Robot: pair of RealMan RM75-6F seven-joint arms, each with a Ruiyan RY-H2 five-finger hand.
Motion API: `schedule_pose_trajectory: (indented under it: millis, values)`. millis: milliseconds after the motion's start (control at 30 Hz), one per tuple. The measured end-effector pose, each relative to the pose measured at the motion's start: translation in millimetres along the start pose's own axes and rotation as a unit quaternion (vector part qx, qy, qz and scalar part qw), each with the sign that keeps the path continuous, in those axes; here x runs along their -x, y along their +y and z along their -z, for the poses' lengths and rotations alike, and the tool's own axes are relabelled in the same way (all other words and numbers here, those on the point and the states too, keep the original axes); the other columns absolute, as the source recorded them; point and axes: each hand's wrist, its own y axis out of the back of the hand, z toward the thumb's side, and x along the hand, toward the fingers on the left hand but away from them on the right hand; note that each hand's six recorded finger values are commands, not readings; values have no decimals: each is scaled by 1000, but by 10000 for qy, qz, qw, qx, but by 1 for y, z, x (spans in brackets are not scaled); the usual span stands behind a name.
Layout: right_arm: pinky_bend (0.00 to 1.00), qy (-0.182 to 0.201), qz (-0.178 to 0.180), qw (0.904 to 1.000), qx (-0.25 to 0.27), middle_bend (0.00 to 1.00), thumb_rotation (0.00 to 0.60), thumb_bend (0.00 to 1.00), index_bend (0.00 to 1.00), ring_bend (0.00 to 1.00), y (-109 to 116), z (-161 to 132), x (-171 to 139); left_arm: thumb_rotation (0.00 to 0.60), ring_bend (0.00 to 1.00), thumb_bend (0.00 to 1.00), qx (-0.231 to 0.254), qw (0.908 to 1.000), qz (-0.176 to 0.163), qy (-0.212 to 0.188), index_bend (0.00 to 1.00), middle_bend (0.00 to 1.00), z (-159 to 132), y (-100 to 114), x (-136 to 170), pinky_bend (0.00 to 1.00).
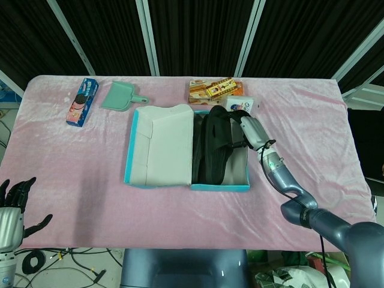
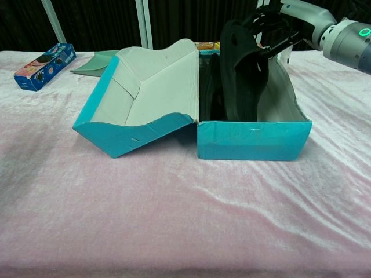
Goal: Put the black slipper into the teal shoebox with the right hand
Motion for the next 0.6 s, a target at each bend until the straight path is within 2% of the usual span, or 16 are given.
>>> schedule_pose_trajectory:
  millis: [433, 533, 600]
  values:
    - [123, -315, -472, 9983, -123, 456, 600, 143, 529, 176, -19, 17, -3, 600, 145, 0, 6, 10000, -3, -17, 96, 180, -2, 0, -1, 0]
    - [100, -388, -575, 9974, -176, 378, 600, 140, 493, 113, -22, 18, -1, 600, 145, 0, 5, 10000, -1, -19, 96, 180, -2, 0, -1, 0]
    - [82, -427, -638, 9969, -195, 261, 600, 140, 357, 41, -24, 19, 0, 600, 146, 0, 5, 10000, -3, -15, 96, 180, -2, 0, -1, 0]
